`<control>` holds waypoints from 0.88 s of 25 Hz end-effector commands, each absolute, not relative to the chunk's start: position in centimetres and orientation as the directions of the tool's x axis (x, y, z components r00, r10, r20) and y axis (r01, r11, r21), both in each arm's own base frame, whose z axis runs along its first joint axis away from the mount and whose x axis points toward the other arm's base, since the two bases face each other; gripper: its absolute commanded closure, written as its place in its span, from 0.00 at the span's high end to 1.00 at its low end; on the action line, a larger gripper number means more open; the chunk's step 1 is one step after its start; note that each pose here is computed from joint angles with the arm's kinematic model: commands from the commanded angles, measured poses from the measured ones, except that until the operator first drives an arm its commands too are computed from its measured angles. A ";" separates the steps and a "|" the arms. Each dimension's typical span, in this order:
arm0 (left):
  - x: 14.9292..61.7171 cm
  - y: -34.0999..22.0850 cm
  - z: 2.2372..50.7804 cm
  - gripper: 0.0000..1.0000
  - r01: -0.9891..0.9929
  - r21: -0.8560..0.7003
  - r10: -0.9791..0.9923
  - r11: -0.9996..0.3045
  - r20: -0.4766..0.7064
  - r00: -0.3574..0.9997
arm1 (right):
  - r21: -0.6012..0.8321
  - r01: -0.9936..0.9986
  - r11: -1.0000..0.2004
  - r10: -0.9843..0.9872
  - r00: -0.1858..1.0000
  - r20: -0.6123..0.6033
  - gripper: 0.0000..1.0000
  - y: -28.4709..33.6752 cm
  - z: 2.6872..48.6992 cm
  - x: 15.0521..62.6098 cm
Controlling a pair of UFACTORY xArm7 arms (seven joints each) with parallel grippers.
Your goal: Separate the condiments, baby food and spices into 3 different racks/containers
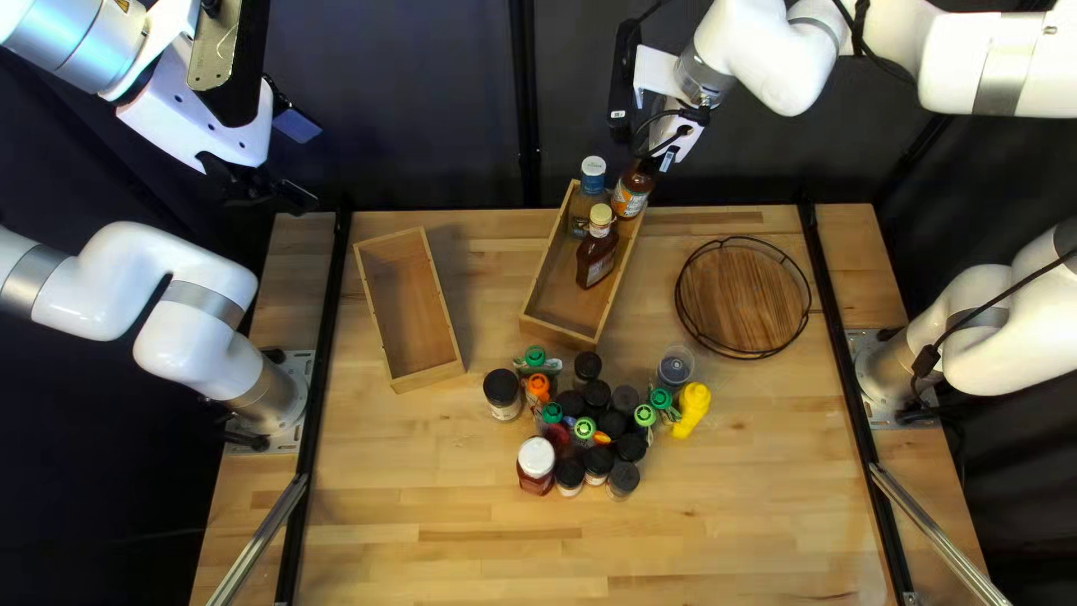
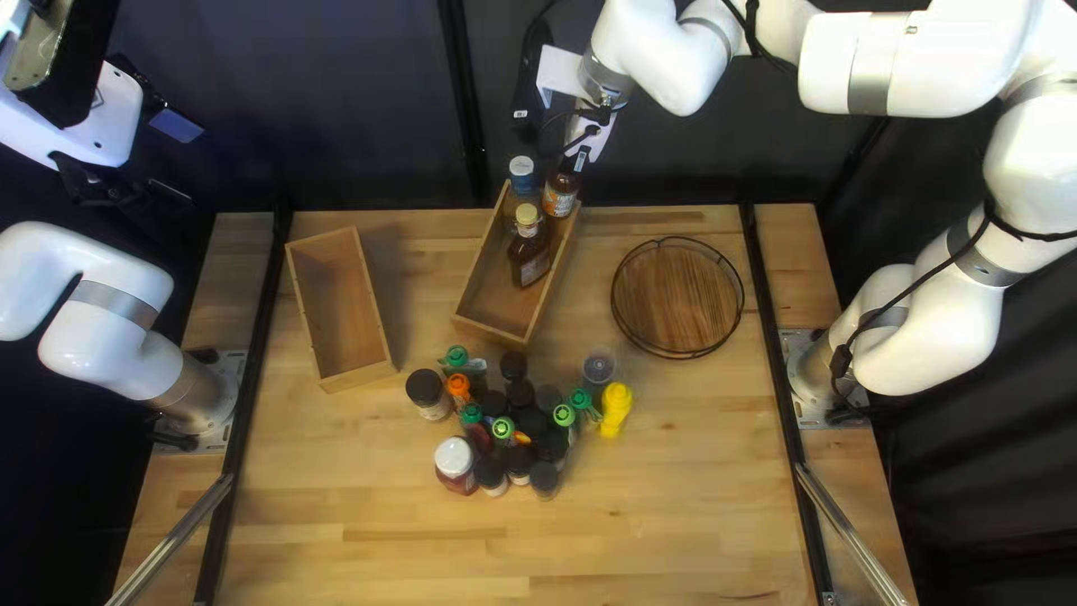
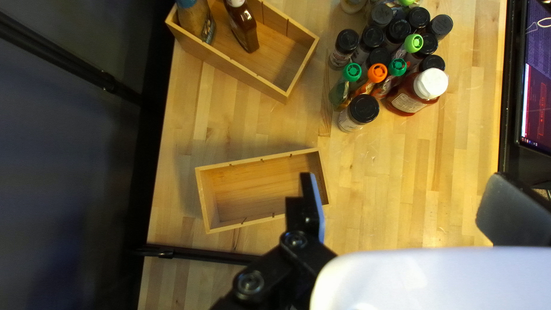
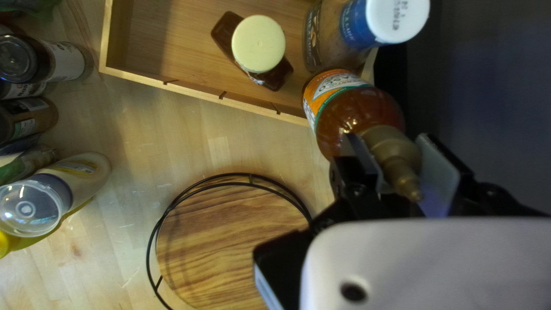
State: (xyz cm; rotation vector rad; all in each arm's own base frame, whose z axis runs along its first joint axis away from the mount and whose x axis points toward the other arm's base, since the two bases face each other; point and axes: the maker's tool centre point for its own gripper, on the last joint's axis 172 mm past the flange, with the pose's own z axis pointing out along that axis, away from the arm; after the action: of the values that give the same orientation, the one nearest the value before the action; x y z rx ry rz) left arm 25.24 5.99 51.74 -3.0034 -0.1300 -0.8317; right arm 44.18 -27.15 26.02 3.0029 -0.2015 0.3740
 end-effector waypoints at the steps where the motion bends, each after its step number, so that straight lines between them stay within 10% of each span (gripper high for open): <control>1: 25.2 6.0 51.7 1.00 0.086 0.001 0.074 -0.996 0.514 0.854 | 0.084 -0.145 -0.986 -0.120 0.962 0.247 0.00 -27.4 25.3 44.4; 10: 25.2 6.0 51.7 1.00 0.086 0.001 0.074 -0.996 0.514 0.854 | 0.089 -0.147 -0.985 -0.125 0.967 0.221 0.03 -27.7 23.9 44.9; 12: 25.2 6.0 51.7 1.00 0.086 0.001 0.074 -0.996 0.514 0.854 | 0.091 -0.147 -0.985 -0.126 0.971 0.204 0.53 -27.7 23.5 45.3; 14: 25.2 6.0 51.7 1.00 0.086 0.001 0.074 -0.996 0.514 0.854 | 0.092 -0.146 -0.985 -0.126 0.974 0.189 0.74 -27.7 23.0 45.4; 22: 25.2 6.0 51.7 1.00 0.086 0.001 0.074 -0.996 0.514 0.854 | 0.092 -0.121 -0.988 -0.103 0.979 0.175 0.87 -26.1 23.4 45.5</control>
State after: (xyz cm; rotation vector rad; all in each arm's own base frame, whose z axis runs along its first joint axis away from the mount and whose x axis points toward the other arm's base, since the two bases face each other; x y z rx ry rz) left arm 25.24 5.99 51.74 -3.0034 -0.1300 -0.8317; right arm 45.44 -26.68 23.12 3.0237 -0.1855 0.2598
